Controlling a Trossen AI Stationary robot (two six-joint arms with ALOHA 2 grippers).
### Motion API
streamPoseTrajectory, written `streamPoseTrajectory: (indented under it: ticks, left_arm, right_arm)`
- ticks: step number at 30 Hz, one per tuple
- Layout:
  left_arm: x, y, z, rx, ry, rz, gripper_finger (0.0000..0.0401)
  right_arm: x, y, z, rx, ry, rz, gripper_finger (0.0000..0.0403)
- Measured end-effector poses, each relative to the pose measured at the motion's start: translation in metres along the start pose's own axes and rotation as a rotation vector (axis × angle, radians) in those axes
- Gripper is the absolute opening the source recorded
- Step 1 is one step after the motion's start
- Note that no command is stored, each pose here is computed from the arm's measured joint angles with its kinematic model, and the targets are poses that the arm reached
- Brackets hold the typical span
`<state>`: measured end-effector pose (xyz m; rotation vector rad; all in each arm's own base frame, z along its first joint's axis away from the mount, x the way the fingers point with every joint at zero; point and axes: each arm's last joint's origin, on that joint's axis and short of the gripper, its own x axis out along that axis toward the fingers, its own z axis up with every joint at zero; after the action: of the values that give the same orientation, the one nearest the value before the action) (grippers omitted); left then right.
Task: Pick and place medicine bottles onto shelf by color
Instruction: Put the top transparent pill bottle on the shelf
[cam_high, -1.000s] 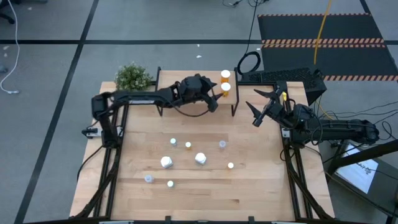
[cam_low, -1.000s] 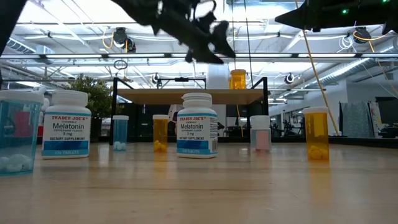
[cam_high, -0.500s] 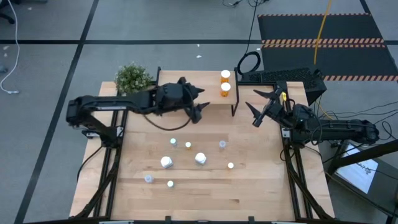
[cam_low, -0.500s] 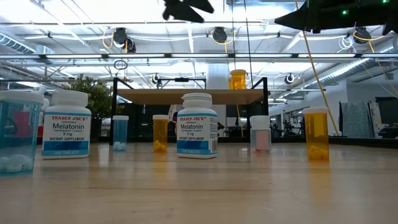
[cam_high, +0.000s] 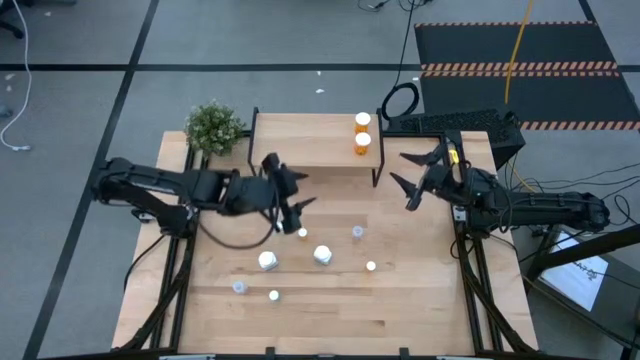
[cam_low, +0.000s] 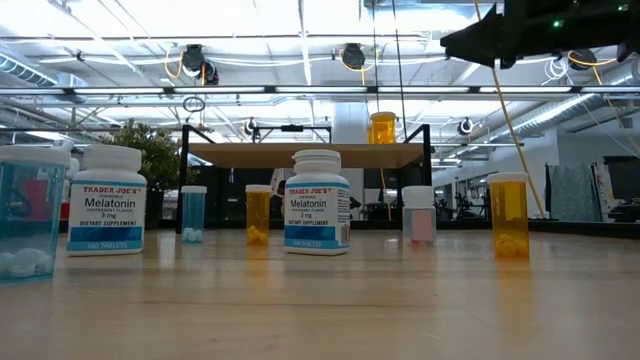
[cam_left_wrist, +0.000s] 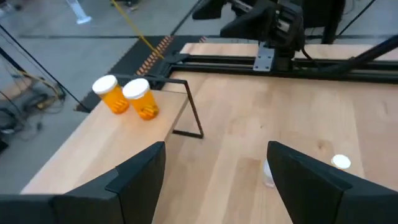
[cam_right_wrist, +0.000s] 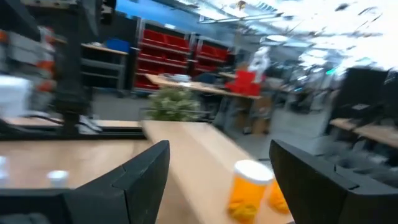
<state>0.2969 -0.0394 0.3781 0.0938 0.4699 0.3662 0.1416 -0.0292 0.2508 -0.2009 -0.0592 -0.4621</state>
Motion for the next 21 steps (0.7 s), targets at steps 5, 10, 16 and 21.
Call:
streamPoseTrajectory:
  ticks: [5, 10, 16, 21]
  left_arm:
    - [-0.009, -0.021, -0.011, 0.047, -0.005, 0.033, 0.0282]
    - [-0.009, -0.028, -0.042, 0.055, -0.031, 0.031, 0.0282]
    - [-0.019, -0.018, -0.063, 0.01, -0.085, -0.013, 0.0282]
    - [-0.027, -0.024, -0.078, -0.021, -0.092, -0.086, 0.0282]
  right_arm:
    - [-0.001, 0.006, -0.004, 0.145, 0.04, 0.086, 0.027]
    - [-0.001, 0.016, -0.006, 0.208, 0.074, 0.144, 0.027]
    - [0.001, 0.03, -0.011, 0.283, 0.123, 0.215, 0.027]
    - [0.003, 0.046, -0.017, 0.333, 0.186, 0.276, 0.027]
